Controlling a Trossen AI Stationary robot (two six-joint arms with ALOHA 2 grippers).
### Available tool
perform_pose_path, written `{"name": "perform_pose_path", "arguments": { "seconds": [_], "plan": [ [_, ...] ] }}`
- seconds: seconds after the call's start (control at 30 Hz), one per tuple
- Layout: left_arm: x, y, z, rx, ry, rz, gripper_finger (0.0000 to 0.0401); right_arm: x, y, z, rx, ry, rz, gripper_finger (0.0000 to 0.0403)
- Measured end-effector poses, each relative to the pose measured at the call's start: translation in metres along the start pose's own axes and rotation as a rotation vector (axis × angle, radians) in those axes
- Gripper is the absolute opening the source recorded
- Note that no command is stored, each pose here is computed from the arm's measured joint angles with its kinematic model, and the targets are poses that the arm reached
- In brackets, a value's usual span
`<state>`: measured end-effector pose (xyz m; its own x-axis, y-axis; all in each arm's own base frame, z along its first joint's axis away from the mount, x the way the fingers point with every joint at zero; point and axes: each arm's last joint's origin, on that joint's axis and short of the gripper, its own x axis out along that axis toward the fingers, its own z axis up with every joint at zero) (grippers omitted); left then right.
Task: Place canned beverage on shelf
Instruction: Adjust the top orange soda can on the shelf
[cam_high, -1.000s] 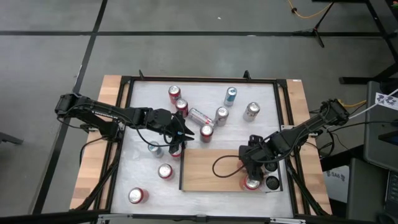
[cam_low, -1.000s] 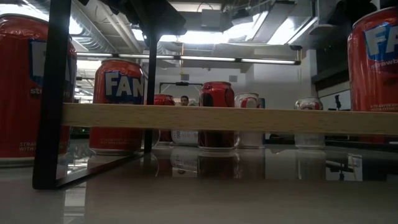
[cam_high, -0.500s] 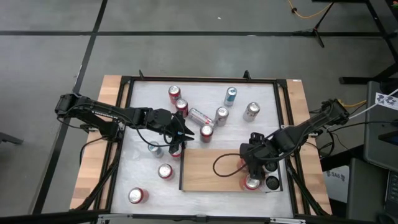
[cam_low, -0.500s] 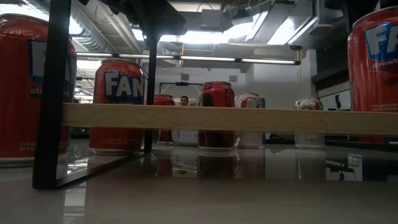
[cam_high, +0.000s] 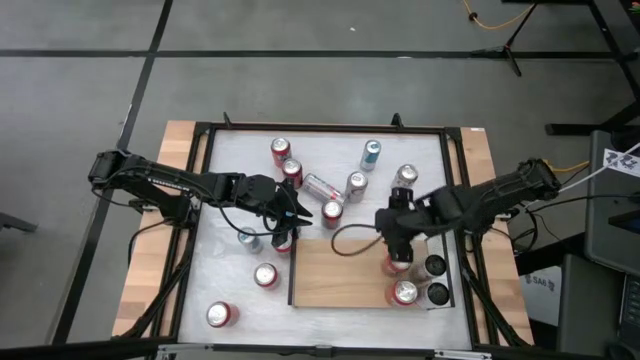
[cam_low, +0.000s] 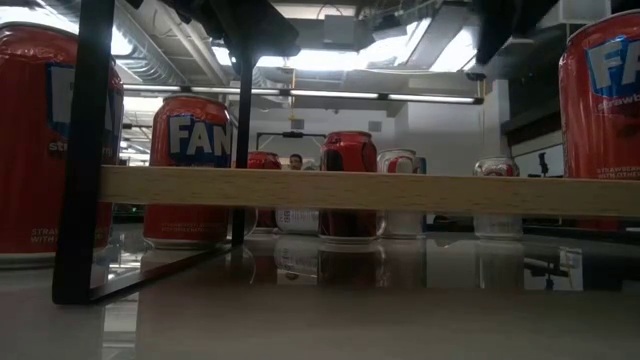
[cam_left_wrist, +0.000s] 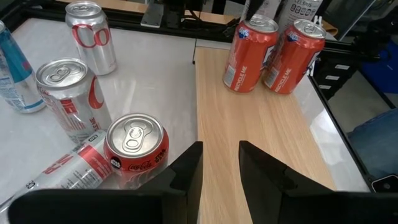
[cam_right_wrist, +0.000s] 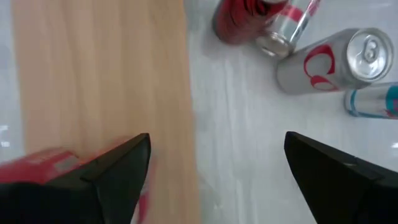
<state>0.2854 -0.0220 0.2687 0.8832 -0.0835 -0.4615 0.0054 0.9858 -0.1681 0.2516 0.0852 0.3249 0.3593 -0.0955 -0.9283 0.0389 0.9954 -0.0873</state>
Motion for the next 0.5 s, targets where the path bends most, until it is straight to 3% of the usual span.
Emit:
{"name": "perform_pose_path", "arguments": {
  "seconds": [0.23, 0.5],
  "plan": [
    [0.0, 0.0, 0.0, 0.0, 0.0, 0.0, 0.0094, 0.03, -0.02, -0.005, -0.05, 0.085, 0.055, 0.036],
    [0.0, 0.0, 0.0, 0.0, 0.0, 0.0, 0.0094, 0.057, -0.017, -0.015, -0.067, 0.112, 0.151, 0.036]
  ]
}}
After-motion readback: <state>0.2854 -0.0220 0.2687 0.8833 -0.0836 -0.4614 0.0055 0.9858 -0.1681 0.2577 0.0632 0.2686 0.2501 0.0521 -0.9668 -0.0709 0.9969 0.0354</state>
